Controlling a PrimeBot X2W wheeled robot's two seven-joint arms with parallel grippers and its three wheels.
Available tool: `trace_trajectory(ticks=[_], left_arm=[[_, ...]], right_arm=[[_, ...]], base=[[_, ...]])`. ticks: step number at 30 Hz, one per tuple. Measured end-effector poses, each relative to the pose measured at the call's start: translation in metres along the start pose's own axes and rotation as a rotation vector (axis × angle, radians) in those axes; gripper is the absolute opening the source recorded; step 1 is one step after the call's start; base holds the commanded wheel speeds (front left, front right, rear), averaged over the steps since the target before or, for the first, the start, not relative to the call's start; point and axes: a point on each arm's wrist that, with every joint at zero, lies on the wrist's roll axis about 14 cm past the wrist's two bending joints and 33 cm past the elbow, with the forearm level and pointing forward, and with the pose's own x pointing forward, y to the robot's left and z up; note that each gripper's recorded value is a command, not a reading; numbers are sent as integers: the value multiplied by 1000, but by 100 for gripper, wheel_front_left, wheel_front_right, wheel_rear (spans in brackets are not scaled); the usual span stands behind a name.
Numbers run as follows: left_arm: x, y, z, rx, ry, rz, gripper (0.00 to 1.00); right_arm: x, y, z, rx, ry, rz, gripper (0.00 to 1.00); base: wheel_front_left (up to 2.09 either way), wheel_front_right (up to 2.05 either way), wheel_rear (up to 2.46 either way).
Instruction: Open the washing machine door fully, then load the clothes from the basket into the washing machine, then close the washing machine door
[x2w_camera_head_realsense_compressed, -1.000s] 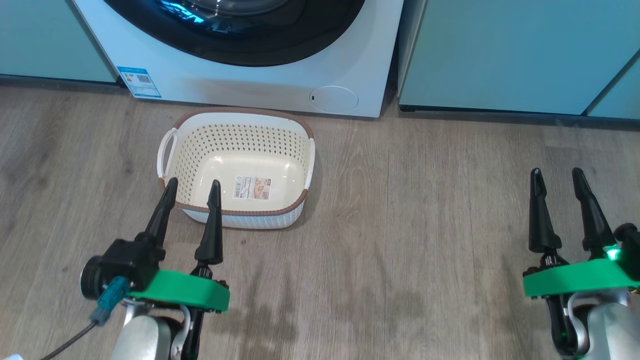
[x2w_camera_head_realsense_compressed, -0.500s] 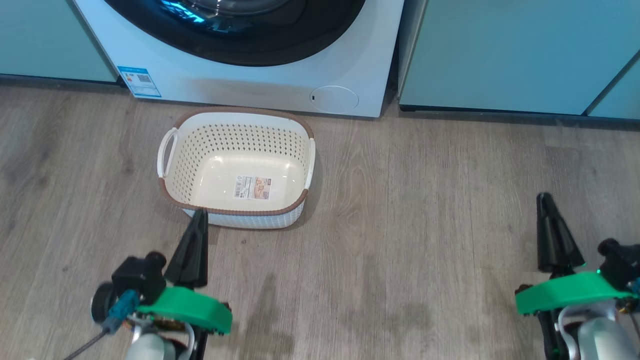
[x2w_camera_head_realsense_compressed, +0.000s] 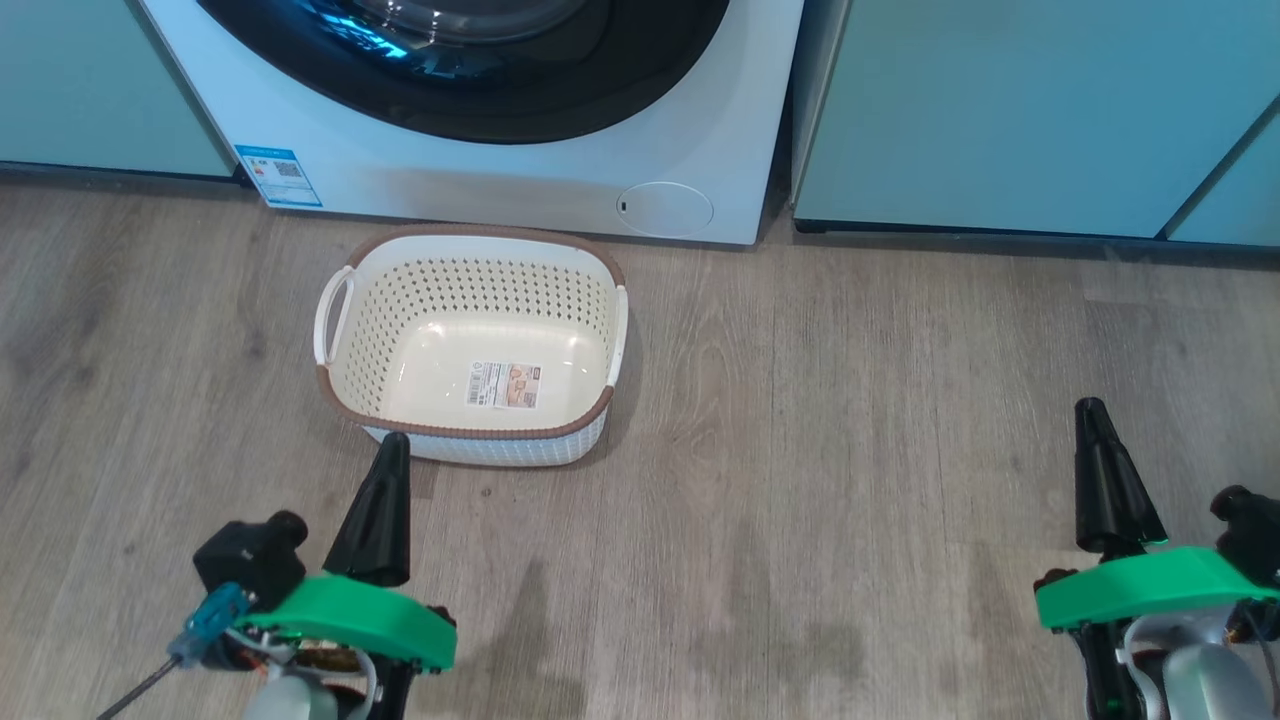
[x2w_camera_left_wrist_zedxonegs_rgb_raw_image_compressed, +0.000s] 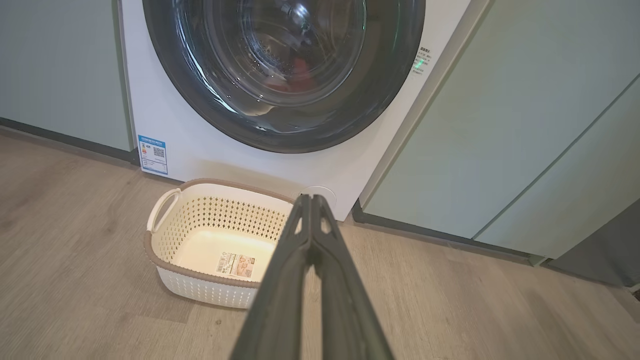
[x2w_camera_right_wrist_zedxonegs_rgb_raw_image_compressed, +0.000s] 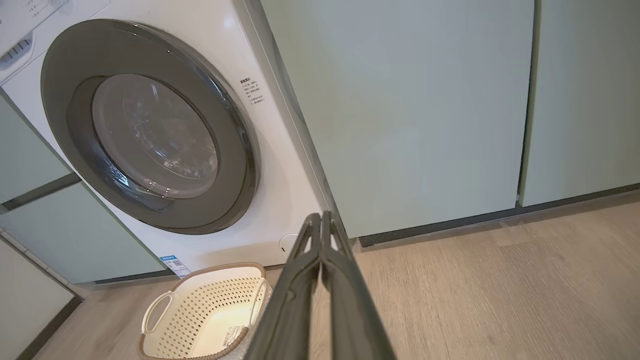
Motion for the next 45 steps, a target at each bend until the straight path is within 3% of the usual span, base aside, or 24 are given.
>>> trace_trajectory(ticks=[45], left_arm=[[-2,20,-7,-492,65,80,0]], right_arm=[[-7,-9,-4,490,41,-77,0]], base=[[0,0,0]])
